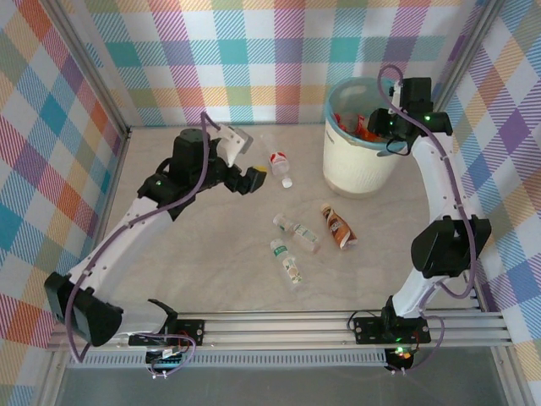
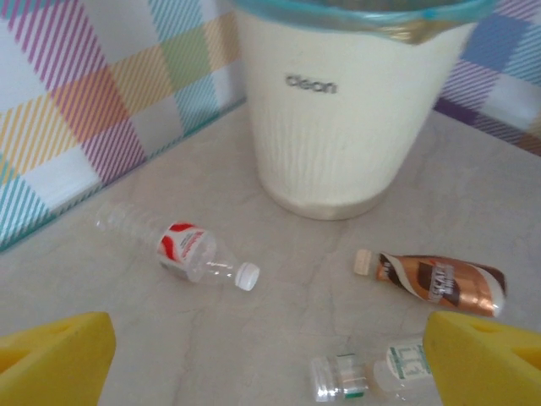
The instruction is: Put the plastic bottles in the bin
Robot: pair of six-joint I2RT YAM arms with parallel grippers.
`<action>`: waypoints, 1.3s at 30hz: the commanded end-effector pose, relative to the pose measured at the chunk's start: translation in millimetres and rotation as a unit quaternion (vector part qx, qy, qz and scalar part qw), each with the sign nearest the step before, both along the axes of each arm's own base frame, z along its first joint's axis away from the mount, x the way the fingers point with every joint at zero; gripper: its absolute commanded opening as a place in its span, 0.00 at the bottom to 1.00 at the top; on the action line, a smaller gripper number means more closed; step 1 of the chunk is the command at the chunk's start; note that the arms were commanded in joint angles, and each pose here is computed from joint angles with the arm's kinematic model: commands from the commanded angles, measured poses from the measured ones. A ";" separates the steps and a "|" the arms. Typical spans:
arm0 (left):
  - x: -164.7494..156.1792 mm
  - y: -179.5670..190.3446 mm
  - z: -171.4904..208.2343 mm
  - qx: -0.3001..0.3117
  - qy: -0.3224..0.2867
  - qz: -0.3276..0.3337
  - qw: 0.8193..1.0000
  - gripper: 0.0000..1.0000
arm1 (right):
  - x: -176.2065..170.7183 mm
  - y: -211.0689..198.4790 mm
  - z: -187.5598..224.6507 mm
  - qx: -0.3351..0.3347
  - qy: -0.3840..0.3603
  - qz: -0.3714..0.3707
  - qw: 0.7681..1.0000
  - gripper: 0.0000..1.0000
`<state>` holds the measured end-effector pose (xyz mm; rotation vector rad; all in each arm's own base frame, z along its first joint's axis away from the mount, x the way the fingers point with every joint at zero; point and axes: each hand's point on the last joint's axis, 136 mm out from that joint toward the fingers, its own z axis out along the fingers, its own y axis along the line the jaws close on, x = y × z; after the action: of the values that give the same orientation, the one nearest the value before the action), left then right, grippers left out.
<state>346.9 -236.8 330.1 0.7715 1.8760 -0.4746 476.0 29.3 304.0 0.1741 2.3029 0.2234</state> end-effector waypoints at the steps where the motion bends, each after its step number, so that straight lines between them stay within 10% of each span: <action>1: 26.9 8.2 -5.9 -0.010 0.046 0.090 0.995 0.93 | -23.4 -5.5 46.2 0.007 -0.047 -0.016 0.999 0.42; 15: 127.3 -11.5 -134.9 -0.033 0.319 0.290 0.902 0.92 | -90.0 30.4 108.5 -0.001 -0.220 0.050 0.974 0.49; 39: 197.1 -53.6 -279.0 -0.018 0.403 0.322 0.857 0.90 | -107.2 44.5 84.1 -0.004 -0.201 0.076 0.977 0.53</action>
<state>542.5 -291.0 53.7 -0.1732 2.7126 -0.4014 371.4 70.9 373.0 -0.0291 1.9677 0.2839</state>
